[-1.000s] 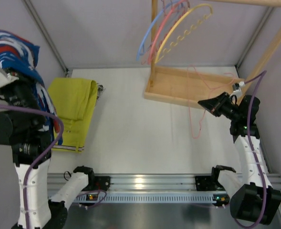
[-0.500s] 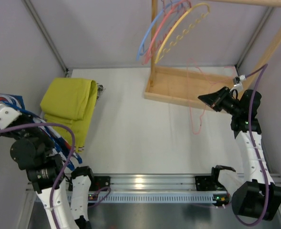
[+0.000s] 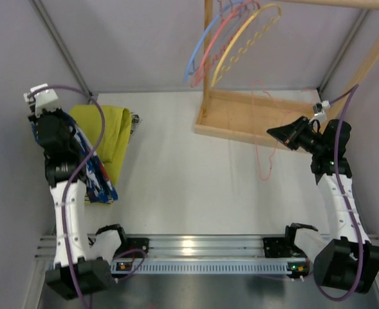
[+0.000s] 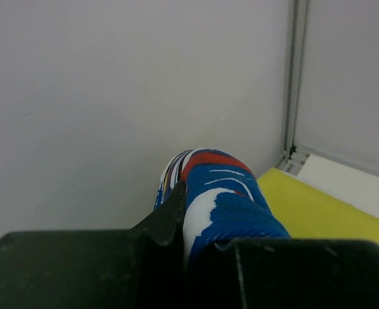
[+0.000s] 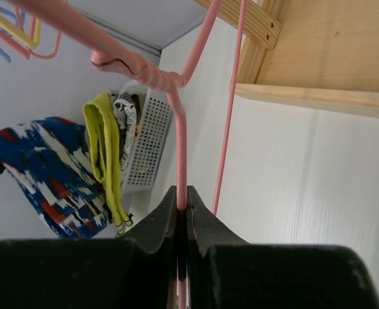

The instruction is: Remove the trousers from the hanger

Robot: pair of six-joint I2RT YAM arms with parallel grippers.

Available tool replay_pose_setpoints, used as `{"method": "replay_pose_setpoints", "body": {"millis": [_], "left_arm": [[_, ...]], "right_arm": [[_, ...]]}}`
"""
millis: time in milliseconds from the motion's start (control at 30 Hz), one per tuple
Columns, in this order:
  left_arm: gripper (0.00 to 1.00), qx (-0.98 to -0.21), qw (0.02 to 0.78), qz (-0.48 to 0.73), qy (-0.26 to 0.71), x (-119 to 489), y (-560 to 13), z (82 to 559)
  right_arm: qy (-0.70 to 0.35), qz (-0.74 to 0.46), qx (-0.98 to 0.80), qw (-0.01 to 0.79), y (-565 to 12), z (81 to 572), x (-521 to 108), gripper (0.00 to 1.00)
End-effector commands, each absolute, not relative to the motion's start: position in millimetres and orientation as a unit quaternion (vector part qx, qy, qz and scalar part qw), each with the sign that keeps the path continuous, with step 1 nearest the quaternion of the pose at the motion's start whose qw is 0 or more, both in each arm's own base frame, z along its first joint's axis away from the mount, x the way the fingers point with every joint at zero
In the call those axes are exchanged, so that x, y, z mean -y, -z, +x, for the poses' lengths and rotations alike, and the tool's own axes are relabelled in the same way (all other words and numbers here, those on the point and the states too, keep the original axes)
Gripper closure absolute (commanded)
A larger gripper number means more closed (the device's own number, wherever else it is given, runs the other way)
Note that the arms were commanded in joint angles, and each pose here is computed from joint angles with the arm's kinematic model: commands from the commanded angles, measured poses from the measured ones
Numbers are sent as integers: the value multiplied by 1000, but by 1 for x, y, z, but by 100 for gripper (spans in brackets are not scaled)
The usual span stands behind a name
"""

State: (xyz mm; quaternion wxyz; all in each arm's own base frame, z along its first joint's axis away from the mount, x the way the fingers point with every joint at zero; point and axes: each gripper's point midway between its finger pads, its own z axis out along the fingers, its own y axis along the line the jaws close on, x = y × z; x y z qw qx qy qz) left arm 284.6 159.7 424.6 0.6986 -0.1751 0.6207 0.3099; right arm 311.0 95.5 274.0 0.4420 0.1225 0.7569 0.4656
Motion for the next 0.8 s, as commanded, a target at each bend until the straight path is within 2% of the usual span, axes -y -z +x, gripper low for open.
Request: {"method": "replay_pose_setpoints", "body": {"millis": [0,133,300,367,400,467,500,600,633,700,733,767], "left_arm": [[100,-557,775,-161,-253,-153,-479,333],[100,-596,763,-152,-198,-149,-449,385],[98,-678,711,-107,-155,-122,-363,427],[89,-716,677,-94,-142,-109,-326,432],[77,-734,659,-94,-134,-106,-309,435],[67,-768,621,-100,-118,-102,-285,433],[57,-779,608,-100,-112,-100,-278,432],[44,-787,603,-94,-92,-92,-281,427],[34,-778,616,-89,-86,-88,-294,423],[24,-773,624,-84,-79,-84,-307,416],[12,-766,635,-76,-70,-79,-325,414],[5,-771,630,-71,-62,-75,-331,406]], "right_arm": [[-461,72,-733,495,-315,311,-99,100],[-456,76,-732,500,-327,308,-98,100],[-449,77,-723,519,-359,304,-96,100],[-450,78,-719,524,-370,302,-96,100],[-452,75,-717,526,-375,300,-97,100],[-454,74,-713,529,-385,299,-97,100],[-454,71,-712,531,-388,299,-98,100],[-457,75,-707,534,-399,300,-97,100],[-457,74,-704,539,-406,300,-97,100],[-457,86,-703,538,-410,301,-95,100],[-456,88,-701,541,-416,301,-95,100],[-455,102,-702,538,-417,301,-93,100]]}}
